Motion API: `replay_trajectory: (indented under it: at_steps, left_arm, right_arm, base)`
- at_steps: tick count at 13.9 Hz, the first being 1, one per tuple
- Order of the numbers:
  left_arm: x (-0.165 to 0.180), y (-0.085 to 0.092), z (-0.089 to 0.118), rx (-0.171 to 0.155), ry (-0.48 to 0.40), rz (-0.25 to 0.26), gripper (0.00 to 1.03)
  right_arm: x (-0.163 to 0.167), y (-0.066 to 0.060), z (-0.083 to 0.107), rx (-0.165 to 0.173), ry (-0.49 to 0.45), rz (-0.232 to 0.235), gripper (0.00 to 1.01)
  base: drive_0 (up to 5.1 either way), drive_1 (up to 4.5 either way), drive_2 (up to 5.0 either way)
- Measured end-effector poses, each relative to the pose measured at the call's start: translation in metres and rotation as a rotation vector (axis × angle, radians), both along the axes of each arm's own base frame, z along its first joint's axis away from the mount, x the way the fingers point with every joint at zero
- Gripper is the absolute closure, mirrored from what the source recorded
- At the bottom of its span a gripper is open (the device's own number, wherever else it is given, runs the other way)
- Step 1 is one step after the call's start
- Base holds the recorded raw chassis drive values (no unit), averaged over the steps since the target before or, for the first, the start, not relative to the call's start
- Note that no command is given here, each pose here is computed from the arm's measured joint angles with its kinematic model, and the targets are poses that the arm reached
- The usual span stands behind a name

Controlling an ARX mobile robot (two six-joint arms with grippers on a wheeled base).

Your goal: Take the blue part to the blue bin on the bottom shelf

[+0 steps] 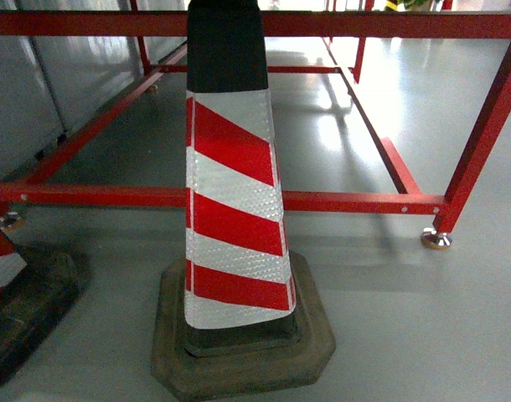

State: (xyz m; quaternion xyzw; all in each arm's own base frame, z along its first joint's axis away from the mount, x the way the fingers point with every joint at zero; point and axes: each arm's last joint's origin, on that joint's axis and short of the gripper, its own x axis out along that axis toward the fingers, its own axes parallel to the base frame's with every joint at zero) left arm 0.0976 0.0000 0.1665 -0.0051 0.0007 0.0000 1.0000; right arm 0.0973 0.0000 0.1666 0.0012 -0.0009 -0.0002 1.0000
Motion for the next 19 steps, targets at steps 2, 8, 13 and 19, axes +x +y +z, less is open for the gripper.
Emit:
replay_trajectory:
  at_steps: [2,8,13,19]
  left_arm:
    - [0.0,0.0,0.0,0.0,0.0,0.0,0.05]
    - [0.0,0.0,0.0,0.0,0.0,0.0,0.05]
    - [0.0,0.0,0.0,0.0,0.0,0.0,0.05]
    - [0.0,0.0,0.0,0.0,0.0,0.0,0.05]
  right_arm:
    - [0.0,0.0,0.0,0.0,0.0,0.0,0.03]
    - [0.0,0.0,0.0,0.0,0.0,0.0,0.03]
    - [0.0,0.0,0.0,0.0,0.0,0.0,0.03]
    - [0.0,0.0,0.0,0.0,0.0,0.0,0.03]
  base:
    - [0.0,0.0,0.0]
    - [0.0,0.0,0.0]
    - [0.0,0.0,0.0]
    - [0.0,0.0,0.0]
